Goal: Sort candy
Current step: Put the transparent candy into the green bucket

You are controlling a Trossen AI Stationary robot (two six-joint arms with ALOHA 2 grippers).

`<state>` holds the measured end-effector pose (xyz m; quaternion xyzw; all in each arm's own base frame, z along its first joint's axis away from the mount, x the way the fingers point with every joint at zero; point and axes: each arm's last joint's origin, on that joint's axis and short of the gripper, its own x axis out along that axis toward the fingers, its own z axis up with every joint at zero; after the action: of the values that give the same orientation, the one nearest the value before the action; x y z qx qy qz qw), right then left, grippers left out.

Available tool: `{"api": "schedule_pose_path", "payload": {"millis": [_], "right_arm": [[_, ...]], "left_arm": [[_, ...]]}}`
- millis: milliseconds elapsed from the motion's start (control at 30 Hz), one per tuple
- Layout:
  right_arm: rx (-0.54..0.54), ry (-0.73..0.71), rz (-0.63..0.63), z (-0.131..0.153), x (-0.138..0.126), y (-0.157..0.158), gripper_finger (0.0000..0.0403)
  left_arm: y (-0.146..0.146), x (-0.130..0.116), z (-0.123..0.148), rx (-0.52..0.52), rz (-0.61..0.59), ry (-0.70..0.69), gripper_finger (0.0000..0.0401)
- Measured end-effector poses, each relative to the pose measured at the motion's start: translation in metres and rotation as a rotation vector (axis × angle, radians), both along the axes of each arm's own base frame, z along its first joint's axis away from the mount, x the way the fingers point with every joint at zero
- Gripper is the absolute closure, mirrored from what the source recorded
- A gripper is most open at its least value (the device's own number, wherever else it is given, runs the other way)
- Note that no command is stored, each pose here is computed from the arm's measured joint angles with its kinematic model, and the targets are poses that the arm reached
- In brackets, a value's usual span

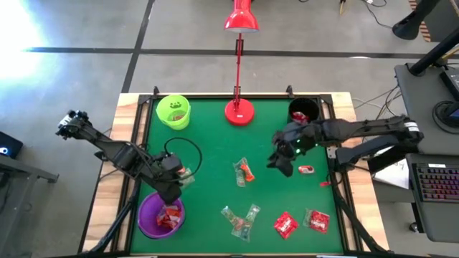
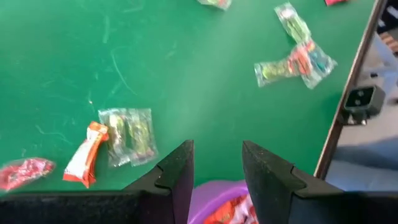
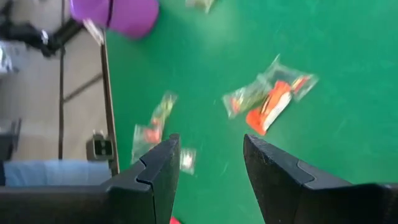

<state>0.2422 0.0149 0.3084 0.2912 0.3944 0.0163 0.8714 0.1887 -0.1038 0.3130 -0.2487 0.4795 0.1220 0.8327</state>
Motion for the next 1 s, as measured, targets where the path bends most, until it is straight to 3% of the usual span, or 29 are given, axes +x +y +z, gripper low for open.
{"api": "schedule_pose_path", "payload": {"millis": [133, 367, 533, 767, 1000], "right_arm": [[-0.009, 0.061, 0.059, -0.017, 0.015, 0.012, 0.0234], [-0.198, 0.014, 0.372, -0.043, 0.038, 0.043, 0.0234], [-0.288, -0.046, 0.513, -0.064, 0.057, 0.061, 0.0234], [-0.299, -0.043, 0.574, -0.090, 0.073, 0.081, 0.0234], [-0.349, -0.141, 0.681, -0.100, 0.080, 0.103, 0.0234]], "left_arm": [[0.001, 0.000, 0.000, 0.015, 0.014, -0.009, 0.0283], [0.002, -0.002, -0.001, 0.030, 0.016, 0.011, 0.0283], [0.003, -0.001, -0.001, 0.060, 0.038, -0.007, 0.0283], [0.003, -0.001, -0.001, 0.068, 0.043, -0.010, 0.0283], [0.003, -0.001, -0.001, 0.071, 0.043, -0.006, 0.0283]]}}
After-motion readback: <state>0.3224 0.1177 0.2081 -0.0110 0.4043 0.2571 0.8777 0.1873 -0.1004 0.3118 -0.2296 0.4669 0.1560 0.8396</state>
